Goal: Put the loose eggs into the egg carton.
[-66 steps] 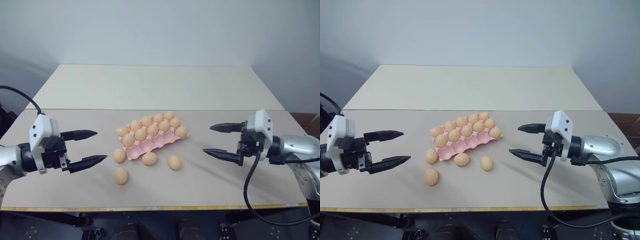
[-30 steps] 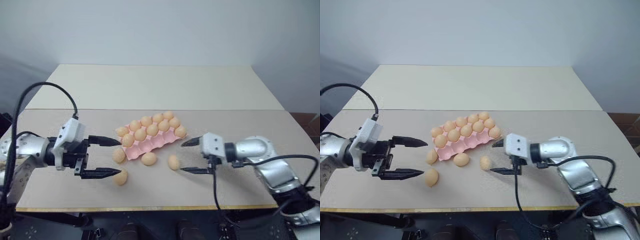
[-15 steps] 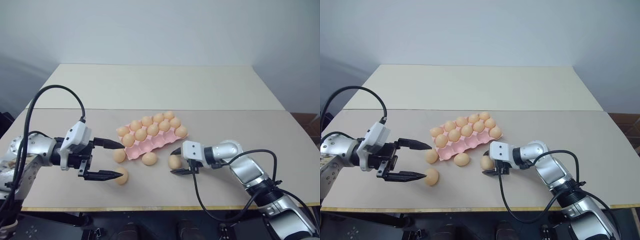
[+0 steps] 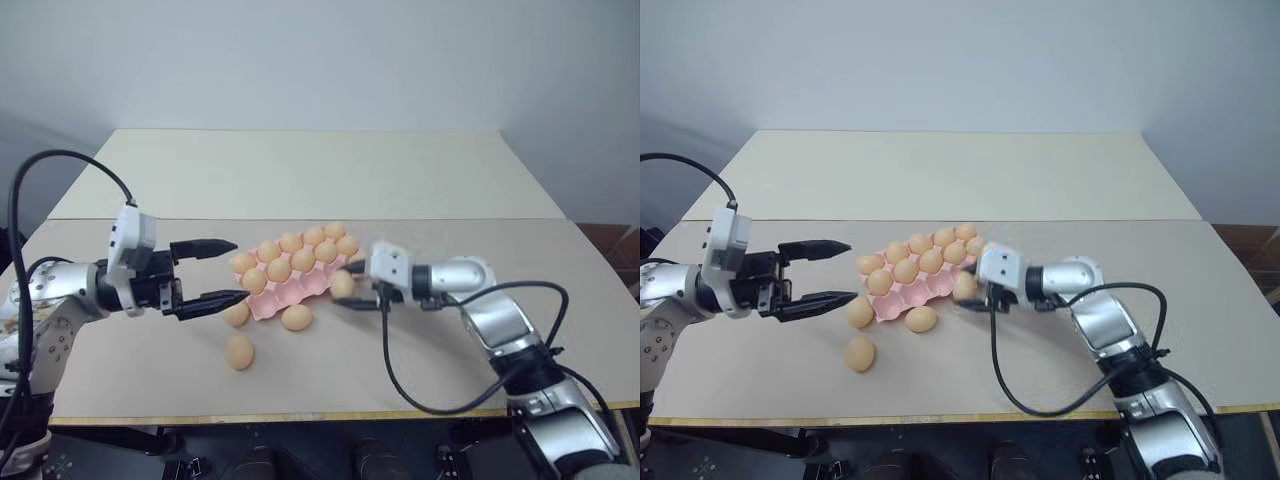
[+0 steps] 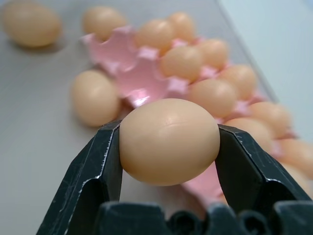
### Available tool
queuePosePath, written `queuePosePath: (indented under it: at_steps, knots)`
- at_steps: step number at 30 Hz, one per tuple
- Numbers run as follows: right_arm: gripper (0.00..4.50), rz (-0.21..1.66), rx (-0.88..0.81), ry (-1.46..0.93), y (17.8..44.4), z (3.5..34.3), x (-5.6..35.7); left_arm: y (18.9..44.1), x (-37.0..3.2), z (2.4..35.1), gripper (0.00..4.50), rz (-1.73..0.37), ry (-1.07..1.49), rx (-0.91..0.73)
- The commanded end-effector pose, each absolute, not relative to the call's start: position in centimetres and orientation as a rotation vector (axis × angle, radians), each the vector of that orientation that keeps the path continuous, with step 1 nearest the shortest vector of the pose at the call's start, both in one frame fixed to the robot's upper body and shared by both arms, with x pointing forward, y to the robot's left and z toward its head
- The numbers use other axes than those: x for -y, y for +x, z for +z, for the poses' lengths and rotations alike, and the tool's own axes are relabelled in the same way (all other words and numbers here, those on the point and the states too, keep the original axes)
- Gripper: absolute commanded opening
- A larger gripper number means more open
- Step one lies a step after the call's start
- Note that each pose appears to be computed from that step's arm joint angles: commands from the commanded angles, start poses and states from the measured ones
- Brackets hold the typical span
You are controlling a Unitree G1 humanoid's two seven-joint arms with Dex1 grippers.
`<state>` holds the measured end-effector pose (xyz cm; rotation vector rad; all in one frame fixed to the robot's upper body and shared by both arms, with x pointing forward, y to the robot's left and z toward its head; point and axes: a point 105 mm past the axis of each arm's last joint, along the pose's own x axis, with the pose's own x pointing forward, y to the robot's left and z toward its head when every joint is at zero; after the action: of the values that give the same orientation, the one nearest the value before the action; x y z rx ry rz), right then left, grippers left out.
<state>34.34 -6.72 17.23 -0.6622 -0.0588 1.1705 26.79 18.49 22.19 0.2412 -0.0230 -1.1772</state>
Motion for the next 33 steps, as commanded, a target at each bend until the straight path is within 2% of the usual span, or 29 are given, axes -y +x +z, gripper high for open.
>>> queuePosePath:
  at_steps: [1, 3, 9, 14, 18, 20, 26, 29, 33]
  knots:
    - [2.59, 1.05, 0.083, -0.677, 36.3, 17.7, 7.1, 26.4, -18.5, 23.3, 4.5, -1.172, 0.266, 0.064]
    - [2.59, 1.037, 0.077, -0.665, 36.7, 17.6, 6.9, 26.4, -18.5, 23.3, 4.5, -1.172, 0.267, 0.063]
    - [4.49, 0.968, 0.083, -0.655, 37.5, 17.7, 6.7, 26.1, -18.6, 23.2, 4.5, -1.172, 0.279, 0.048]
    - [4.49, 1.001, 0.133, -0.571, 36.1, 20.2, 8.0, 26.0, -19.0, 23.1, 4.5, -1.159, 0.289, 0.033]
    - [4.49, 1.132, 0.115, -0.513, 33.1, 21.2, 10.5, 25.6, -20.2, 22.7, 4.5, -1.163, 0.307, -0.016]
    - [4.49, 1.232, 0.071, -0.495, 30.7, 21.6, 12.4, 25.2, -21.2, 22.7, 4.5, -1.168, 0.319, -0.026]
    - [4.49, 1.352, -0.058, -0.546, 26.6, 21.5, 16.6, 24.3, -23.0, 22.4, 4.5, -1.166, 0.34, -0.032]
    - [4.49, 1.365, -0.102, -0.57, 25.6, 21.1, 17.9, 23.8, -23.5, 21.9, 4.5, -1.164, 0.341, -0.06]
    - [4.49, 1.341, -0.082, -0.564, 25.7, 21.2, 17.9, 23.6, -23.6, 21.6, 4.5, -1.162, 0.338, -0.073]
